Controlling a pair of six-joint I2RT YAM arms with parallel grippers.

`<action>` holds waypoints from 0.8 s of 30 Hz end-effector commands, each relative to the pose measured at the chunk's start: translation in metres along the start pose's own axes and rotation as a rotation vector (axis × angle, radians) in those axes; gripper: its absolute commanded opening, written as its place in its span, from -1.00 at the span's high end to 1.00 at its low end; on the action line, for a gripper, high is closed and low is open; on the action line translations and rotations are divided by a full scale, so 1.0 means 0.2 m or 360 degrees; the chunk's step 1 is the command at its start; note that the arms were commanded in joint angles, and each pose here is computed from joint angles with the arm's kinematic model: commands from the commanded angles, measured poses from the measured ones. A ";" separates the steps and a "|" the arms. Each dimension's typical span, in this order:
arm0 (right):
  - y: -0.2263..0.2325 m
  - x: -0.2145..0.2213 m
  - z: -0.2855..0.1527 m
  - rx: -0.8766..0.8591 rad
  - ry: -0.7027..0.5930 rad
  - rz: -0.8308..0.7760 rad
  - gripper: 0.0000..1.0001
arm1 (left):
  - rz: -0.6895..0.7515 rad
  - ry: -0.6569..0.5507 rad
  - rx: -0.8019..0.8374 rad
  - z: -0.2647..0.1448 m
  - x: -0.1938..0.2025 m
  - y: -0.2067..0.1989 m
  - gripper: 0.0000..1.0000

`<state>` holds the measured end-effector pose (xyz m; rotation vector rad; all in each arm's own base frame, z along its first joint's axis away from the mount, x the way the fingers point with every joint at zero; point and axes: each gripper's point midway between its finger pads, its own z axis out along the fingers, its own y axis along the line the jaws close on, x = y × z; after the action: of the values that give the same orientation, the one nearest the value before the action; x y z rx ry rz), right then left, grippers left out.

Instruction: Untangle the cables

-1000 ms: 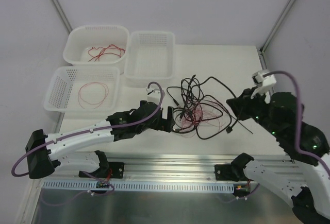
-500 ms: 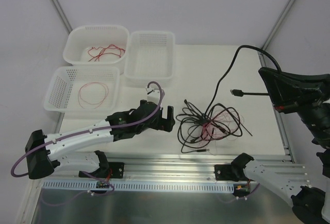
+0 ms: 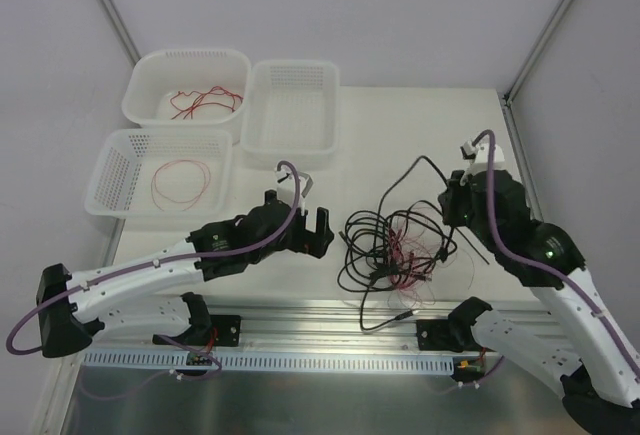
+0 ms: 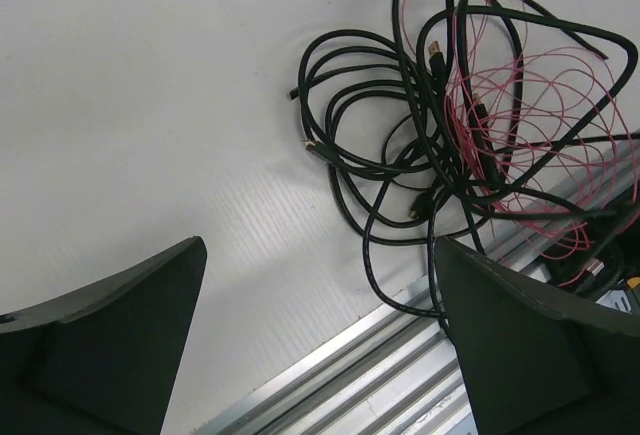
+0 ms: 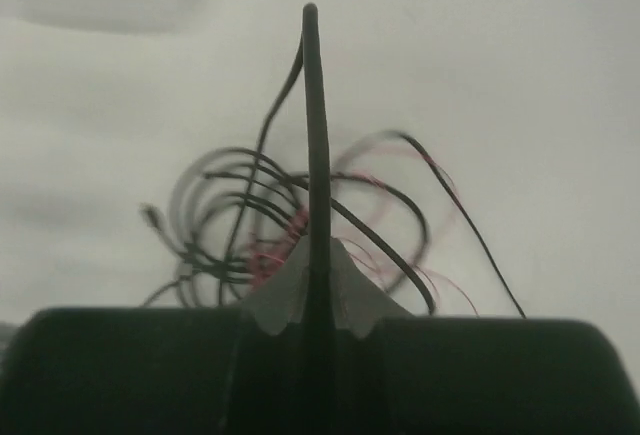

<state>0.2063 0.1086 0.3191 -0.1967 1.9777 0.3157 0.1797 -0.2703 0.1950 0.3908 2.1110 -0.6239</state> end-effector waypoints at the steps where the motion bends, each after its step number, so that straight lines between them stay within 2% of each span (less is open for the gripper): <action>1: -0.51 0.25 -0.12 0.0885 0.0043 0.0224 0.97 | -0.0014 0.0068 0.0021 0.05 0.07 -0.03 -0.98; 3: -0.63 0.35 -0.18 0.1089 0.0056 0.0274 0.85 | -0.0023 0.0171 0.0047 0.10 0.15 -0.06 -0.98; 6: -0.67 0.40 -0.18 0.1154 0.0109 0.0304 0.47 | -0.0048 0.0289 0.0046 0.16 0.23 -0.09 -0.98; 7: -0.64 0.43 -0.16 0.1107 0.0179 0.0317 0.23 | -0.0069 0.0310 0.0048 0.18 0.23 -0.11 -0.98; 9: -0.60 0.49 -0.11 0.1061 0.0302 0.0302 0.07 | -0.0109 0.0385 0.0038 0.22 0.29 -0.13 -0.98; 10: -0.55 0.52 -0.08 0.0968 0.0369 0.0308 -0.08 | -0.0134 0.0395 0.0031 0.24 0.29 -0.14 -0.98; 12: -0.49 0.54 -0.03 0.0826 0.0431 0.0267 -0.23 | -0.0206 0.0450 -0.0022 0.28 0.34 -0.14 -0.98; 13: -0.41 0.57 -0.01 0.0668 0.0483 0.0267 -0.35 | -0.0234 0.0454 -0.0029 0.30 0.34 -0.15 -0.98; 16: -0.22 0.56 0.01 0.0280 0.0517 0.0234 -0.50 | -0.0350 0.0516 -0.0077 0.35 0.39 -0.17 -0.94; 19: -0.09 0.57 0.00 0.0023 0.0546 0.0236 -0.51 | -0.0454 0.0560 -0.0144 0.41 0.45 -0.17 -0.86; 24: -0.02 0.67 0.01 -0.0113 0.0589 0.0250 -0.51 | -0.0487 0.0526 -0.0260 0.51 0.45 -0.15 -0.66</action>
<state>0.1624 0.0827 0.1990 -0.0427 2.3561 0.3270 0.1686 -0.3312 0.0661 0.1885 2.5925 -0.5495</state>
